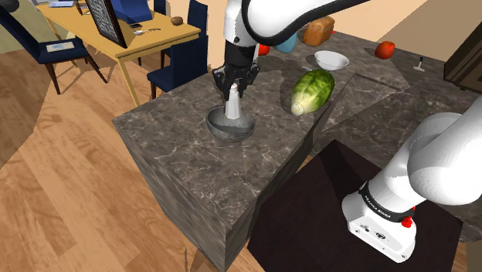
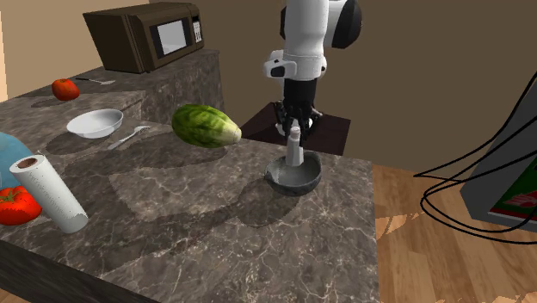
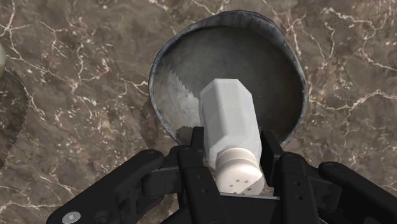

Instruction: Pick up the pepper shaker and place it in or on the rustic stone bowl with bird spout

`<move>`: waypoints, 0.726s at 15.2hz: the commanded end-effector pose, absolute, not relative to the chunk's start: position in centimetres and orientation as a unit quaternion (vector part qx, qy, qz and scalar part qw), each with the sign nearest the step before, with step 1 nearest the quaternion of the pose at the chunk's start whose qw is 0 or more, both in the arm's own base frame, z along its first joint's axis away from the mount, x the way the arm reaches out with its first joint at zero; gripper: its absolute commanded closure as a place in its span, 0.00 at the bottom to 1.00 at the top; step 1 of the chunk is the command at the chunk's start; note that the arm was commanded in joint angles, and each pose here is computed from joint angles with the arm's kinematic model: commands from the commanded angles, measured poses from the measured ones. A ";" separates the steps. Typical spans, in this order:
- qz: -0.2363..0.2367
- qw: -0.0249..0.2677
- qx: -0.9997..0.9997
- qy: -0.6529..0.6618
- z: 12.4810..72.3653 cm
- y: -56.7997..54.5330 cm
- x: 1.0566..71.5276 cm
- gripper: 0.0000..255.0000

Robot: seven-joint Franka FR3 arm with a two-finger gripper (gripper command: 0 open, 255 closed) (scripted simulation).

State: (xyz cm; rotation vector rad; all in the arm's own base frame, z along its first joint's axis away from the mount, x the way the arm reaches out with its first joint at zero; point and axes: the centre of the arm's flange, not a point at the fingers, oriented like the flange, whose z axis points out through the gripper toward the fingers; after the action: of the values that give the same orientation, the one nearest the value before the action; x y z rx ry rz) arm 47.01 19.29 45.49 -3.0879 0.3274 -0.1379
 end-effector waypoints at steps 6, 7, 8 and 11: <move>-0.045 0.017 -0.993 0.105 45.0 19.4 47.1 1.00; -0.045 0.017 -0.993 0.105 45.0 19.4 47.1 1.00; -0.045 0.017 -0.993 0.105 45.0 19.4 47.1 1.00; -0.045 0.017 -0.993 0.105 45.0 19.4 47.1 0.00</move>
State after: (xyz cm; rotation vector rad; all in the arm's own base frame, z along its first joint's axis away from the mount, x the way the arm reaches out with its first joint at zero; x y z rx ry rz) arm 47.06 19.37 45.03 -3.0875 0.3276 -0.1387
